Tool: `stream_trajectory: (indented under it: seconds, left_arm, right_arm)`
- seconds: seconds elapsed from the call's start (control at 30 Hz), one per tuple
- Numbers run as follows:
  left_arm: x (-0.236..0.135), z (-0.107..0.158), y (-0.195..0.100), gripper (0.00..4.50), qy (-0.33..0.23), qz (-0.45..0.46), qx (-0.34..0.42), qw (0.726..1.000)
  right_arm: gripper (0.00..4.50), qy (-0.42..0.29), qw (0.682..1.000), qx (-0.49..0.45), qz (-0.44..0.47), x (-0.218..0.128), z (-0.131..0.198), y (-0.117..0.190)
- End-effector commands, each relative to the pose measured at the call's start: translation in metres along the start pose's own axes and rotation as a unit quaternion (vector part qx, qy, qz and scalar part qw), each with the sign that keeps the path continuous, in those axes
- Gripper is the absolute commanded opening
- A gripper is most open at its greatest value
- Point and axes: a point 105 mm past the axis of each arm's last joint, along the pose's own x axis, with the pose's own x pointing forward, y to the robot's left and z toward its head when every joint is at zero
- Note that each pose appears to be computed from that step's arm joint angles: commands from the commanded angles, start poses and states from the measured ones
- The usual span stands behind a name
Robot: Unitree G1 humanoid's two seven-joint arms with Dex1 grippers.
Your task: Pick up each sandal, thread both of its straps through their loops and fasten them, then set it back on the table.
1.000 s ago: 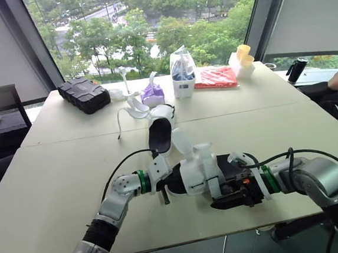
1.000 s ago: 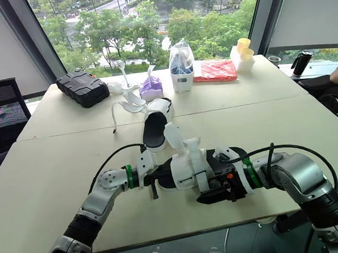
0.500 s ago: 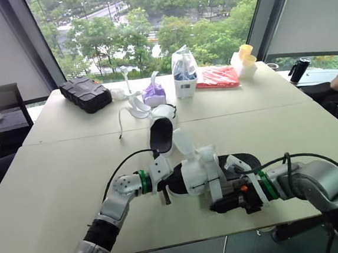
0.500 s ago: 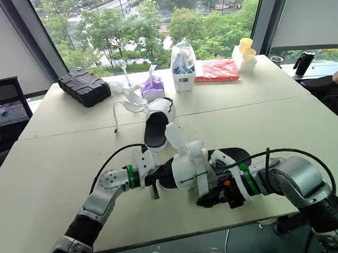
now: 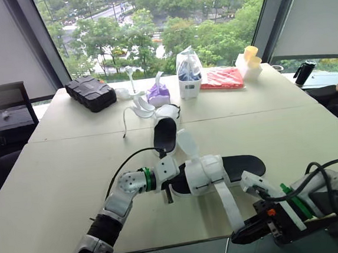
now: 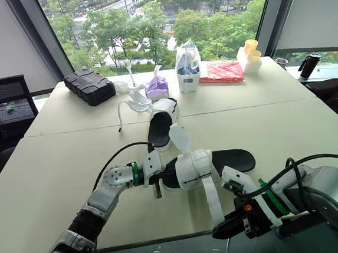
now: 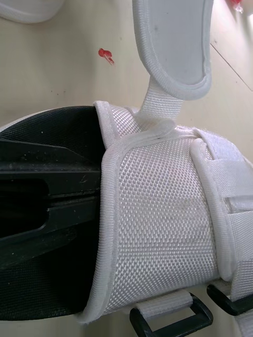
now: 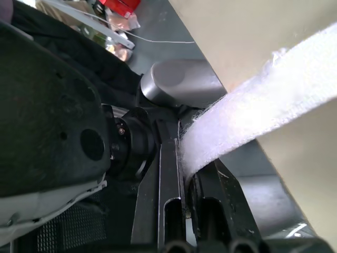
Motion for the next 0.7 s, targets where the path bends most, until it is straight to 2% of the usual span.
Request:
stream_trajectory:
  seconds: [0.03,0.2,0.33,0.7]
  left_arm:
    - [-0.006,-0.054,-0.023,0.0,0.102,-0.028,-0.043,0.994]
    - [-0.005,-0.054,-0.022,0.0,0.101,-0.031,-0.04,0.994]
    - [-0.003,-0.054,-0.024,0.0,0.1,-0.037,-0.038,0.994]
    - [-0.004,-0.053,-0.023,0.0,0.098,-0.037,-0.034,0.994]
  right_arm:
    - [0.05,-0.008,0.999,-0.051,0.018,-0.01,0.017,0.019]
    - [0.05,-0.03,0.996,-0.079,-0.009,-0.027,0.042,0.014]
    - [0.05,-0.045,0.994,-0.094,-0.045,-0.034,0.062,-0.009]
    - [0.05,-0.057,0.989,-0.104,-0.083,-0.034,0.088,-0.068]
